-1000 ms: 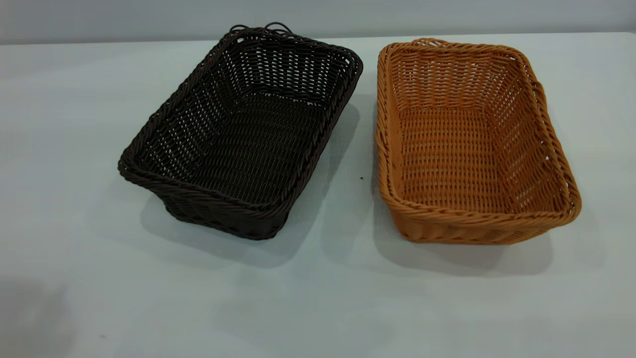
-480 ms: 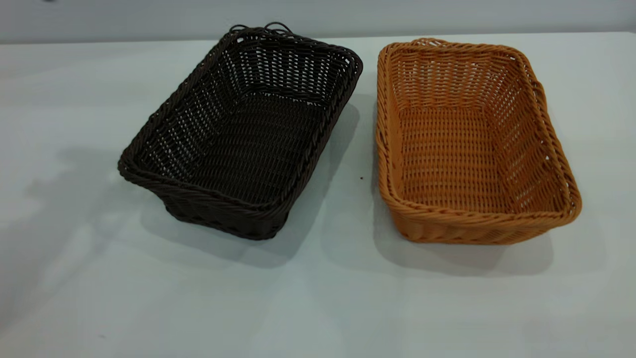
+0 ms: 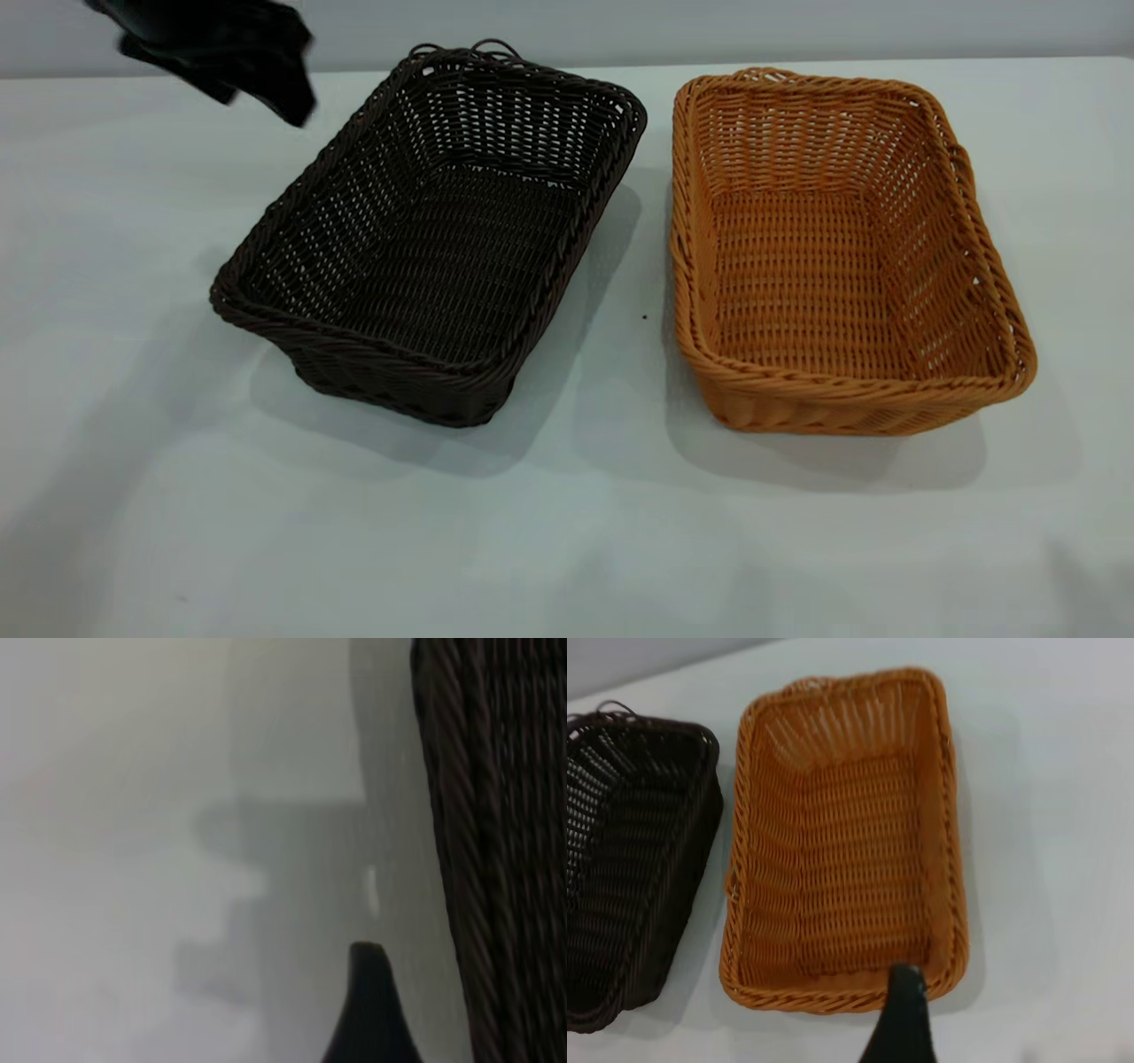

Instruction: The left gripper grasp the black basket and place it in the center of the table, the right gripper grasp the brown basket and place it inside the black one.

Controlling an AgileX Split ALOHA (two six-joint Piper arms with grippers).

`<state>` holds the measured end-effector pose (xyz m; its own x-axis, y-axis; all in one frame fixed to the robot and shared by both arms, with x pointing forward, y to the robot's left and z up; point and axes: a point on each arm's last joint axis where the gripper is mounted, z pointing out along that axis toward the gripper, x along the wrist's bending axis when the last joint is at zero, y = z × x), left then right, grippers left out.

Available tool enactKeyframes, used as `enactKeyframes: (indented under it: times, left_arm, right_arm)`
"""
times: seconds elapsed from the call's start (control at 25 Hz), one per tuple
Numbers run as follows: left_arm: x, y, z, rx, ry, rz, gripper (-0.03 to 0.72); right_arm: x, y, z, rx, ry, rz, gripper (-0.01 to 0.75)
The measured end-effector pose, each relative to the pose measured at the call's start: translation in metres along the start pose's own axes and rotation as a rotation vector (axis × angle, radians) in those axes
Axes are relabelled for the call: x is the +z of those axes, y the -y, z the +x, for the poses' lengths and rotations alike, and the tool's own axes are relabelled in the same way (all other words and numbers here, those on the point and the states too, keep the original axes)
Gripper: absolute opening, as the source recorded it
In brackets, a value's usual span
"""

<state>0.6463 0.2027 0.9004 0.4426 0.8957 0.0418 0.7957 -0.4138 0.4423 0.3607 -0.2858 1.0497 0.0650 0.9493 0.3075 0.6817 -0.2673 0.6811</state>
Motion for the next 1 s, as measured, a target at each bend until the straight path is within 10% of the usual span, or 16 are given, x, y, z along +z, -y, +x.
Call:
enactKeyframes:
  times: [0.68, 1.0]
  left_arm:
    - [0.086, -0.008, -0.026, 0.053, 0.047, 0.066, 0.464]
    - [0.097, -0.003, -0.026, 0.029, 0.045, 0.063, 0.124]
  right_arm:
    - [0.094, 0.000, 0.001, 0.285, -0.109, 0.364, 0.565]
    - [0.136, 0.013, 0.007, 0.412, -0.195, 0.512, 0.565]
